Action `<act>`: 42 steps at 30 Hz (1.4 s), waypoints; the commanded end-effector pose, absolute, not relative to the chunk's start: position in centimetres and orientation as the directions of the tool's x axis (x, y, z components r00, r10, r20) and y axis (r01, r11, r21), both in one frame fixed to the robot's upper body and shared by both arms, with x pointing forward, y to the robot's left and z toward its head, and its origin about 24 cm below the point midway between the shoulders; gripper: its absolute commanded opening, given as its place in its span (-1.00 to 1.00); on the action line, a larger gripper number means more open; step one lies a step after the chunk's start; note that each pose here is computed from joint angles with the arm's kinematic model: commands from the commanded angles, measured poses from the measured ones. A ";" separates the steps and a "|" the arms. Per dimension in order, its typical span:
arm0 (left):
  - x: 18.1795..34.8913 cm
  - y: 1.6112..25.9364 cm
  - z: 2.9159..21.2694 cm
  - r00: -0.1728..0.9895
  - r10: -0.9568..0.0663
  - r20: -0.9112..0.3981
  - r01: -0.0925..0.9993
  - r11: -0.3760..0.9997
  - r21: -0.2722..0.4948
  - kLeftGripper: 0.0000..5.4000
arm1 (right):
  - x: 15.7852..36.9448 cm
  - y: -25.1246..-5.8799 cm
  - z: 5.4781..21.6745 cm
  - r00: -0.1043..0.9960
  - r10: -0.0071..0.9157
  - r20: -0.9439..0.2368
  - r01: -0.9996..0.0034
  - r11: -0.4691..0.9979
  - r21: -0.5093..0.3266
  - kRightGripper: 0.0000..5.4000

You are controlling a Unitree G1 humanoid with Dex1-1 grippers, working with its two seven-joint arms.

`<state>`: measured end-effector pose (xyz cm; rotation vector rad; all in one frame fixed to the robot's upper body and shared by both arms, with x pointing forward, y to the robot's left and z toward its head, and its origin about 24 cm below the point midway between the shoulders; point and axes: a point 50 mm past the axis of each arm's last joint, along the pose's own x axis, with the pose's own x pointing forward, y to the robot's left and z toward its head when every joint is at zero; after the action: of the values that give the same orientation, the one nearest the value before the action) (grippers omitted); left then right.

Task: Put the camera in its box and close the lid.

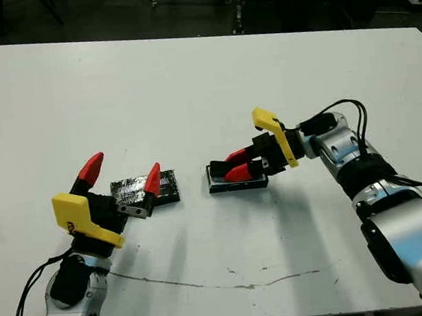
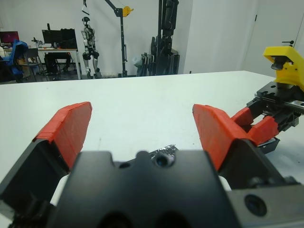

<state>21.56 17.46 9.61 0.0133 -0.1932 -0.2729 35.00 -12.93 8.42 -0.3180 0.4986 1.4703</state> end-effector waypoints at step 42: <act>21.7 17.5 9.7 0.939 -0.289 0.186 0.285 0.957 0.045 1.00 | 34.3 -16.3 7.7 -0.023 0.773 -0.634 -0.996 0.037 0.081 0.50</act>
<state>21.73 17.47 9.90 0.0207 -0.2058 -0.2867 34.74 -14.39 8.90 -0.4714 0.5178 1.5577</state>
